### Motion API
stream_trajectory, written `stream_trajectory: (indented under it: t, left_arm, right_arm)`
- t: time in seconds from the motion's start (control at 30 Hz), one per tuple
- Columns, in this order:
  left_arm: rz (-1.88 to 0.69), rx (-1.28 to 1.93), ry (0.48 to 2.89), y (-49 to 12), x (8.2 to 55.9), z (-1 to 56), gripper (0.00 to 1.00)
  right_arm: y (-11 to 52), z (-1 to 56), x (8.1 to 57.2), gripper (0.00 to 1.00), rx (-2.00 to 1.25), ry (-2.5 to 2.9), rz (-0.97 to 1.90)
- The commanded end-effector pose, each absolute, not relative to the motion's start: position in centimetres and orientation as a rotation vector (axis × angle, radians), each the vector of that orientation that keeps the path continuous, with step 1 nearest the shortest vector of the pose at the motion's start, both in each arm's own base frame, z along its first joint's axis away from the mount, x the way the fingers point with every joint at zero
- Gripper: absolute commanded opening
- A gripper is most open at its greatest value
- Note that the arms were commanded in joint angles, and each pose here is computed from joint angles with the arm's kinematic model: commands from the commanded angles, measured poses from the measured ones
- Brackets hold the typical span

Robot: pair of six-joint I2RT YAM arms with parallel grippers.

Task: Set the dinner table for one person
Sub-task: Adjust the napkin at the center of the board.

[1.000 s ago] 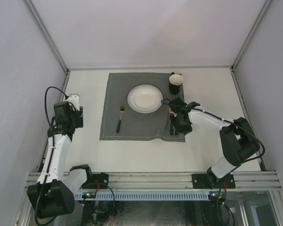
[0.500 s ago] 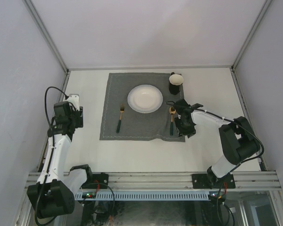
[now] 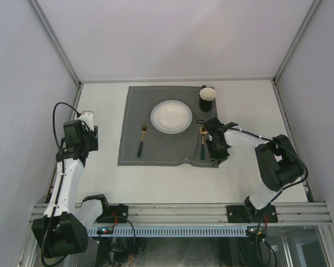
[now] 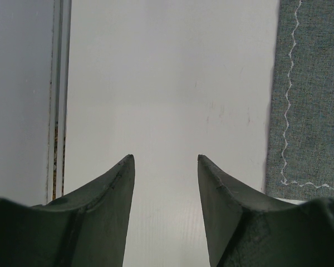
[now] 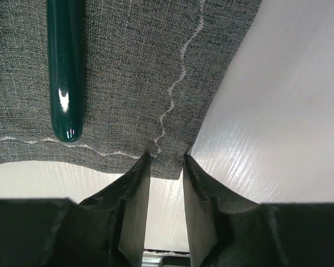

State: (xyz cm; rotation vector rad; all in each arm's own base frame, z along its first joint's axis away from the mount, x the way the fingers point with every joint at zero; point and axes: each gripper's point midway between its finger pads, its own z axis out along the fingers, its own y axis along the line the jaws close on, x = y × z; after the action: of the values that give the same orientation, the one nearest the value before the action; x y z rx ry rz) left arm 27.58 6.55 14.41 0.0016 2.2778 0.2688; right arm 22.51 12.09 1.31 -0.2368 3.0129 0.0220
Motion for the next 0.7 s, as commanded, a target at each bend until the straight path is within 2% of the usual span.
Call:
stream_trajectory:
  t: [0.0,0.37,0.67]
  left_arm:
    - [0.275,0.011,2.237,6.8,28.0,15.5,0.53]
    - [0.275,0.010,2.235,6.8,28.0,15.6,0.53]
    - [0.273,0.013,2.235,6.7,28.0,15.6,0.53]
  right_arm:
    - [12.7,1.8,23.6,0.27,-0.246,2.980,0.062]
    - [12.3,2.0,23.6,0.01,-0.220,2.989,0.073]
    - [11.2,2.6,23.3,0.00,-0.183,2.985,0.066]
